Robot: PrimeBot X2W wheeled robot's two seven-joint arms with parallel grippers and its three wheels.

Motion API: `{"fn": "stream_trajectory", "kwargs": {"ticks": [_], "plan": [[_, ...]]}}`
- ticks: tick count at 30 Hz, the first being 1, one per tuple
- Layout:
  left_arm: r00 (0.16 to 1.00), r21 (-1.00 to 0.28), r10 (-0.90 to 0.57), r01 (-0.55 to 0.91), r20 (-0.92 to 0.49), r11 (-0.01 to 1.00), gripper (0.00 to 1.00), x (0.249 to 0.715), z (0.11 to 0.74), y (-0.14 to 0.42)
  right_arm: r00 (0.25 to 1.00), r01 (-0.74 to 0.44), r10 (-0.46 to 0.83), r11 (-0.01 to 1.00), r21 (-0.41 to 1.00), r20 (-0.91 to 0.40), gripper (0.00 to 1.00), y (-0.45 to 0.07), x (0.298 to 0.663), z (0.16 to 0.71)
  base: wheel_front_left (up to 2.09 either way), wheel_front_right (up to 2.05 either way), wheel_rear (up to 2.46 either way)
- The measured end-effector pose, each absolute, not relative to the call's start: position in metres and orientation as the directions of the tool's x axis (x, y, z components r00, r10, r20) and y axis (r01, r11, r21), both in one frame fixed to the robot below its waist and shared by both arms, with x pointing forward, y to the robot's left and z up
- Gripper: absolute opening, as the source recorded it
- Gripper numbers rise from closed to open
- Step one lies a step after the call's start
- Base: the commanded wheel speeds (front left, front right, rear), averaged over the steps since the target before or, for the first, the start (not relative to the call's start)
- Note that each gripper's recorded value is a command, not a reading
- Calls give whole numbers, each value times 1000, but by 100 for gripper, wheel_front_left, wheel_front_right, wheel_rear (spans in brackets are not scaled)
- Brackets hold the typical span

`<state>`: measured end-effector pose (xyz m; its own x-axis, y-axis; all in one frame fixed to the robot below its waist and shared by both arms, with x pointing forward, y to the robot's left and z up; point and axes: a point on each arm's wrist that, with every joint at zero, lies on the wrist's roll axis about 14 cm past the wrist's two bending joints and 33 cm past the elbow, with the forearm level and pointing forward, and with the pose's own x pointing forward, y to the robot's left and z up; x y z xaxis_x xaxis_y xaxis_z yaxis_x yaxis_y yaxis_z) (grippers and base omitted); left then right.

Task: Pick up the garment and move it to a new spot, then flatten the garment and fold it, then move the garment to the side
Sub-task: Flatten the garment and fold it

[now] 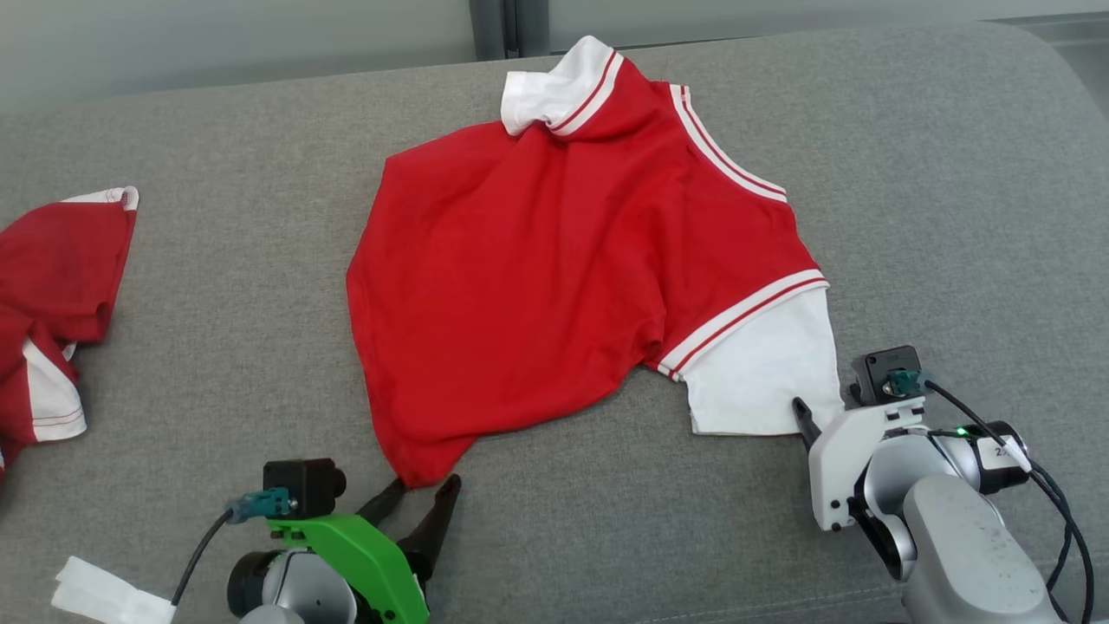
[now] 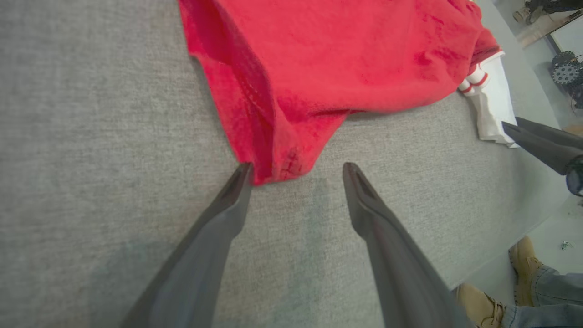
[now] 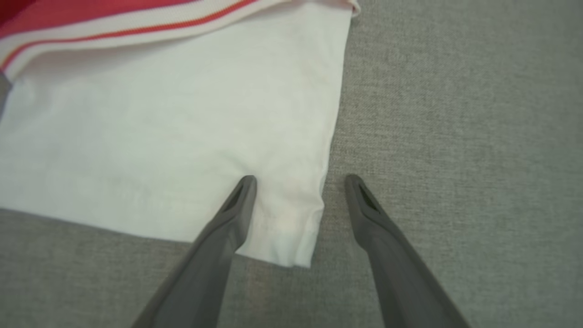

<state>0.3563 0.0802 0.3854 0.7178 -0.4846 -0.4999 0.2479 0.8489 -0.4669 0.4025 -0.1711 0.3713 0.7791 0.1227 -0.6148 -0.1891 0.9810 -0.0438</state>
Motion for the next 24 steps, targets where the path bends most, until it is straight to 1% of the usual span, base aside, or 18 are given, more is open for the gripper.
{"fn": "stream_trajectory", "kwargs": {"ticks": [1,2,3,4,5,6,7,11,14,15,17,20,24], "plan": [[712,-493,-493,234,-500,838,84,357,384,76,777,-190,125,981,-41,-618,100,-169,403,371,0,0,0],[705,-510,-501,227,-502,830,45,356,382,73,775,-189,128,981,-35,-619,100,-168,405,370,0,0,0],[698,-518,-510,230,-503,824,18,356,380,70,772,-185,130,982,-25,-622,100,-167,405,369,0,0,0],[693,-513,-512,234,-507,826,0,357,379,70,769,-187,135,982,-18,-625,100,-165,406,368,0,0,0],[690,-511,-512,234,-512,827,0,359,377,71,764,-186,139,983,-9,-630,73,-164,405,367,0,0,0],[687,-514,-513,231,-515,826,0,359,376,71,759,-183,143,983,3,-635,3,-162,405,365,0,0,0],[686,-514,-512,230,-517,827,0,359,375,72,755,-186,151,983,13,-638,0,-160,405,365,0,0,0],[692,-514,-514,235,-507,825,0,359,377,75,750,-195,208,977,91,-628,0,-144,403,367,0,0,0],[718,-510,-506,242,-478,825,0,363,386,82,776,-175,241,970,167,-583,0,-139,407,381,0,0,0],[736,-508,-503,251,-453,824,0,367,395,87,807,-152,252,962,226,-534,0,-142,412,395,0,0,0],[759,-512,-499,257,-418,820,0,371,408,93,848,-148,257,954,260,-463,0,-148,422,421,0,0,0],[788,-503,-499,286,-360,816,0,379,432,103,904,-139,231,954,265,-359,0,-174,435,464,0,0,0],[821,-460,-491,331,-290,824,0,397,471,120,953,-143,204,955,260,-225,0,-202,450,522,0,0,0]]}}
